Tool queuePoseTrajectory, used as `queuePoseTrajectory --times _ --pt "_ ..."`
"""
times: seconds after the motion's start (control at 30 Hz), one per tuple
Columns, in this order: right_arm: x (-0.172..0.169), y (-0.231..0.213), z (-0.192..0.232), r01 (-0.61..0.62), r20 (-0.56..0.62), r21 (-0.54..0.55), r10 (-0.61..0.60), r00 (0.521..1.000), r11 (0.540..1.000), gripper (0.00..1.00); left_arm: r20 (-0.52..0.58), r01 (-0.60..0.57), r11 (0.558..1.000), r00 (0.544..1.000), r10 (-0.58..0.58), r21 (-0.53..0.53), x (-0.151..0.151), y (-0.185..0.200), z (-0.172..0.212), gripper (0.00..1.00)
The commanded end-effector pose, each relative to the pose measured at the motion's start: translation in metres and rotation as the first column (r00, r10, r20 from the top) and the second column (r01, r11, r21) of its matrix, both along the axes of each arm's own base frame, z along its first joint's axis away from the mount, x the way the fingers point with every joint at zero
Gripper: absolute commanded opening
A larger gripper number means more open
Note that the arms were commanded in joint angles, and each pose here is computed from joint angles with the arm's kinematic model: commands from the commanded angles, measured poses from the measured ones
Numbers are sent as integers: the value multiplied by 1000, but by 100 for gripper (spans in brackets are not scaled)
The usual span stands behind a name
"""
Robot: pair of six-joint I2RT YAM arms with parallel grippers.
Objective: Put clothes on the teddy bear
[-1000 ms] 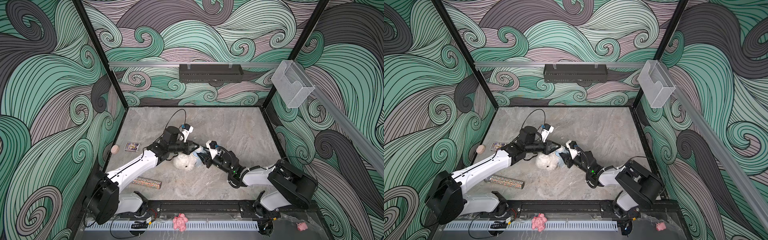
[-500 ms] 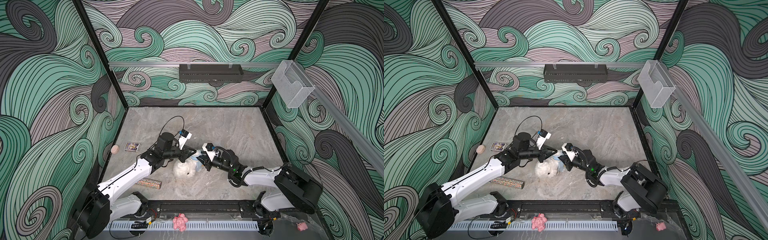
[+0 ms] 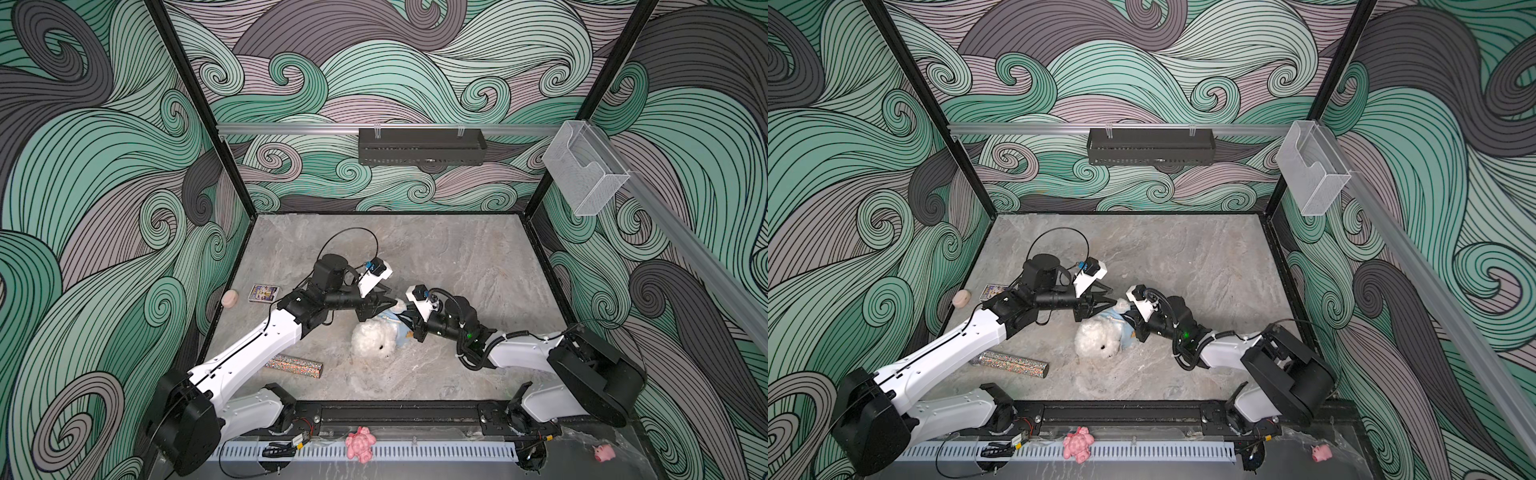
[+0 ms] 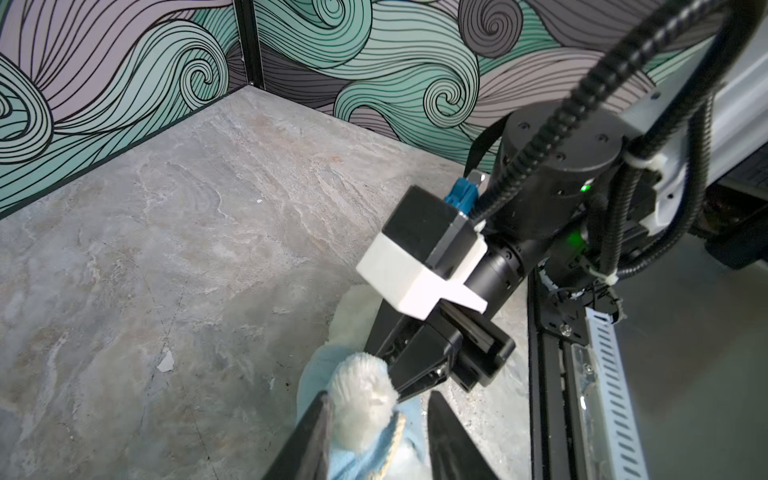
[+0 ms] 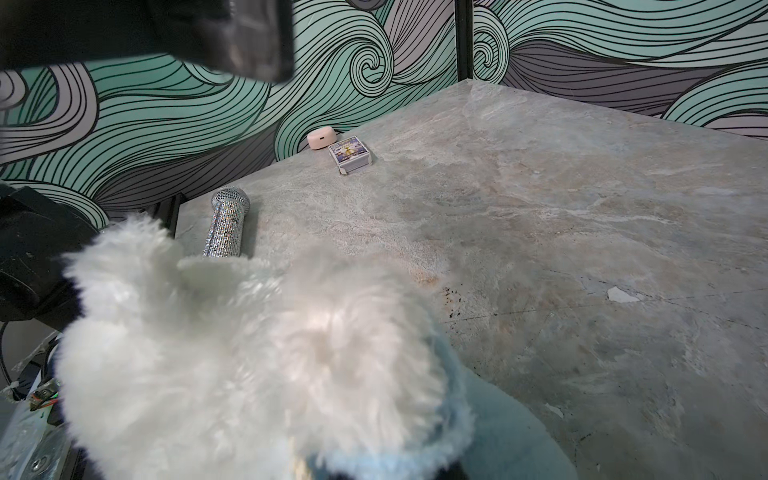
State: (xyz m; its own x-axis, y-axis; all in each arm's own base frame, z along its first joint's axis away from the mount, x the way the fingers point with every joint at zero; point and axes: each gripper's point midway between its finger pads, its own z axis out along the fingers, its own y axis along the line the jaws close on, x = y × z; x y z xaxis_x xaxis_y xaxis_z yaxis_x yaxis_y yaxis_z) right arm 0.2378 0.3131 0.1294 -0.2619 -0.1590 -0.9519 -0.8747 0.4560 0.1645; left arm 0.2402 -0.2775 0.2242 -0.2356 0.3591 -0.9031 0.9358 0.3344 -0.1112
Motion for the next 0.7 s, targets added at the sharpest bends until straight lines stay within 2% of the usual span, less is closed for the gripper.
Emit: queuePoseTrajectory --times 0.0,0.27,0.4,0.53,0.67 --pt "-5 1 -5 -20 -32 -6 20 999 1000 11 56 60 997 996 -63 50 1 -6 -4 42" --pt "-5 2 -5 -21 -34 -7 21 999 1000 10 31 113 989 993 -116 95 3 -20 -21 43" --pt "-5 1 -6 -20 -34 -9 19 999 1000 10 23 124 985 991 -128 124 3 -22 -31 40" --pt "-5 1 -6 -18 -36 -10 18 999 1000 9 21 130 981 991 -134 145 3 -24 -37 34" --pt "-3 1 -6 -13 -35 -13 12 999 1000 9 20 128 980 991 -133 152 4 -25 -38 21"
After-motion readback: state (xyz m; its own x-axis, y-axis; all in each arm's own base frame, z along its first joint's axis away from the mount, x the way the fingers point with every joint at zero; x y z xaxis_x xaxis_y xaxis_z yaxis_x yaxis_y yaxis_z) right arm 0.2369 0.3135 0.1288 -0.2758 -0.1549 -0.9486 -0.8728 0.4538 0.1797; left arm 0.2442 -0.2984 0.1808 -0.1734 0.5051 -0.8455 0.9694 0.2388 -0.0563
